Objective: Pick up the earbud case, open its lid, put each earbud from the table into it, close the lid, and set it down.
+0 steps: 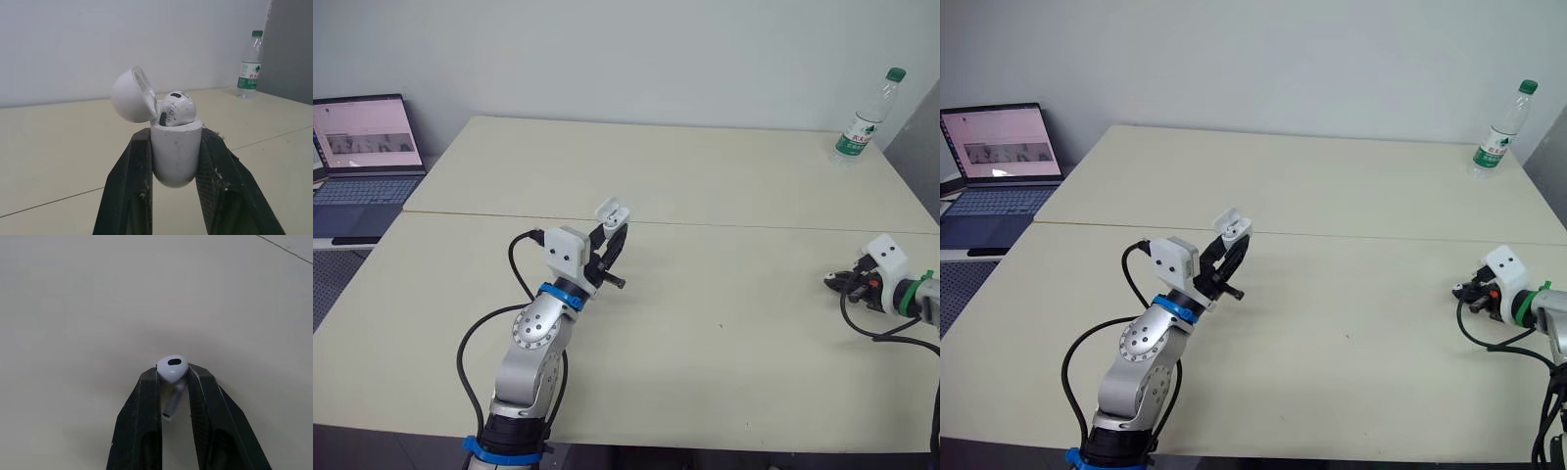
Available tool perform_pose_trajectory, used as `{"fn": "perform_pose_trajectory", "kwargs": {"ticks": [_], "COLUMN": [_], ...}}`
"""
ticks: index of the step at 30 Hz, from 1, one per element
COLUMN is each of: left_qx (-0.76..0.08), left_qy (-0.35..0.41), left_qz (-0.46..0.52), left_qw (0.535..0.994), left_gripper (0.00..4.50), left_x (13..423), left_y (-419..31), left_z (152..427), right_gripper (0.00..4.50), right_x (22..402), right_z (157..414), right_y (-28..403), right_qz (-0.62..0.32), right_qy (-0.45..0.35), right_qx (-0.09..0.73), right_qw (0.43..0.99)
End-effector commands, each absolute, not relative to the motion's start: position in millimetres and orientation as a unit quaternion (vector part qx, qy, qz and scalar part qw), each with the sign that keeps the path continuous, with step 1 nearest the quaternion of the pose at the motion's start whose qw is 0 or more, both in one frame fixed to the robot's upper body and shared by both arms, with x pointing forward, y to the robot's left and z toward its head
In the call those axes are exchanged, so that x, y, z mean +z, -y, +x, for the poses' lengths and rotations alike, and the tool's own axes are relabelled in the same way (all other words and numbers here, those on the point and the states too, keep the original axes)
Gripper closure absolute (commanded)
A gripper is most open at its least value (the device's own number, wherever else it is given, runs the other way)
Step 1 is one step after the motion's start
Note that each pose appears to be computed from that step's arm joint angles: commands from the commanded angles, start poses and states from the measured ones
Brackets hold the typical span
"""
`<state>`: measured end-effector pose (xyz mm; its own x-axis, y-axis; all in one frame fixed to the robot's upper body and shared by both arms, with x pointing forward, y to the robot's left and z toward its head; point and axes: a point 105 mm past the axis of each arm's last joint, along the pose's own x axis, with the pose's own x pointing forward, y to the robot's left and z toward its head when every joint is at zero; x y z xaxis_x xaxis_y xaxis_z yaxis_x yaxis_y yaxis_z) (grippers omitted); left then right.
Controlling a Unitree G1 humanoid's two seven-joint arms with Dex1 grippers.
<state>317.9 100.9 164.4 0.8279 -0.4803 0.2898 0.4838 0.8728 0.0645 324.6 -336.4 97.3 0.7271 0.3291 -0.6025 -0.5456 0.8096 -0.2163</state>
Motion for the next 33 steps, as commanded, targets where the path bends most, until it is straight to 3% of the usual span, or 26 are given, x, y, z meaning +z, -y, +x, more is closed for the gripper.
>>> {"fn": "perform_pose_trajectory", "kwargs": {"ticks": [1,9,13,16,23,33], "left_qx": [-0.263,-0.249,-0.237,-0.235,-0.225,-0.231], "left_qy": [0.175,0.176,0.175,0.175,0.171,0.173], "left_qz": [-0.004,-0.004,-0.006,-0.009,-0.007,-0.006], "left_qw": [0.949,0.952,0.955,0.956,0.959,0.958], "left_gripper": [3.71,3.71,3.71,3.71,3.71,3.71], "left_x": [177,175,173,172,169,172], "left_y": [-98,-104,-106,-105,-109,-107], "left_z": [312,315,314,311,310,314], "right_gripper": [4.10,4.10,4.10,4.10,4.10,4.10], "right_x": [128,145,134,127,113,104], "right_z": [318,283,270,262,247,246], "right_y": [336,360,372,381,388,384], "right_qz": [-0.283,-0.534,-0.571,-0.572,-0.542,-0.531], "right_qy": [-0.283,-0.365,-0.381,-0.395,-0.396,-0.376], "right_qx": [0.322,0.480,0.504,0.505,0.501,0.489], "right_qw": [0.858,0.593,0.524,0.511,0.545,0.581]}}
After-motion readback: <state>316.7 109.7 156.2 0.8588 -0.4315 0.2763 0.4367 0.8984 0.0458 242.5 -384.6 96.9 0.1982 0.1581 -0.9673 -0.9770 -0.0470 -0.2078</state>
